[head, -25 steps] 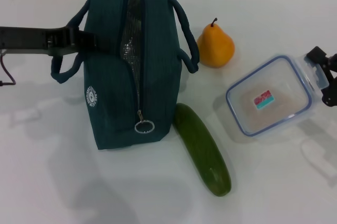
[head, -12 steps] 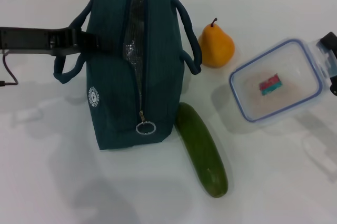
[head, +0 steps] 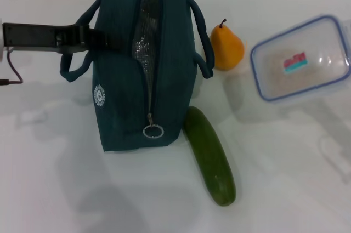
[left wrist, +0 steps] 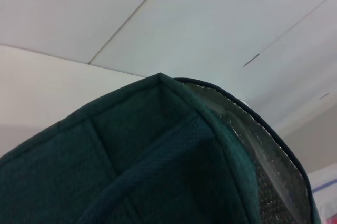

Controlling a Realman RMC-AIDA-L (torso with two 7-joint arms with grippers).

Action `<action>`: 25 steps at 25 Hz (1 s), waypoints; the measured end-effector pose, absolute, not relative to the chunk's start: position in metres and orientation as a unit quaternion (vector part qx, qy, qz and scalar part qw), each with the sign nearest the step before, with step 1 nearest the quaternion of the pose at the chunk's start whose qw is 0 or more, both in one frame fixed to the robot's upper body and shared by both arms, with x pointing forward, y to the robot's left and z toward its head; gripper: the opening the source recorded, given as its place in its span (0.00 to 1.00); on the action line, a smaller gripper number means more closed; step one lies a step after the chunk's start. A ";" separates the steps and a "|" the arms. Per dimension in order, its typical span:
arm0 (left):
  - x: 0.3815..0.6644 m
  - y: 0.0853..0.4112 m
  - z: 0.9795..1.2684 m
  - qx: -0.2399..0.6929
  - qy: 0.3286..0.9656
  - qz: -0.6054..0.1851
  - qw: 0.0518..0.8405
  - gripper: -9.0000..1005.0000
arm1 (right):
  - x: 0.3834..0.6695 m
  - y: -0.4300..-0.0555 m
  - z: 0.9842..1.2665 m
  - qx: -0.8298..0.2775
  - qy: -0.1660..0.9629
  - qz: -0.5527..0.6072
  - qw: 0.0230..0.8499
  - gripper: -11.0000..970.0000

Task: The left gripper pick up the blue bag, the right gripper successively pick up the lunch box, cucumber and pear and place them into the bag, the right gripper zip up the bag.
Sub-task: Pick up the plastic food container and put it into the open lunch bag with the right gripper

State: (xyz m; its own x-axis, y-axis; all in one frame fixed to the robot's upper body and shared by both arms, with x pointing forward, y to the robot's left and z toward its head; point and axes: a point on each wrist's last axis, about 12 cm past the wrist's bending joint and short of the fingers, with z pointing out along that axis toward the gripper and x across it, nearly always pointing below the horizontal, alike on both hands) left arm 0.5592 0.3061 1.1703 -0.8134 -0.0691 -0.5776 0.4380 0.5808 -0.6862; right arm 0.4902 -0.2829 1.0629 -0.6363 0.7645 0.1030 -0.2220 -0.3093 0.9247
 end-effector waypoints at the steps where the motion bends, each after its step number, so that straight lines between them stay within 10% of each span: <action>1: 0.560 0.305 1.170 0.110 0.842 -0.445 0.285 0.04 | 0.490 -0.282 1.063 0.278 0.484 0.764 0.324 0.03; 25: 0.565 0.298 1.172 0.123 0.837 -0.451 0.284 0.04 | 0.493 -0.277 1.064 0.302 0.458 0.770 0.327 0.01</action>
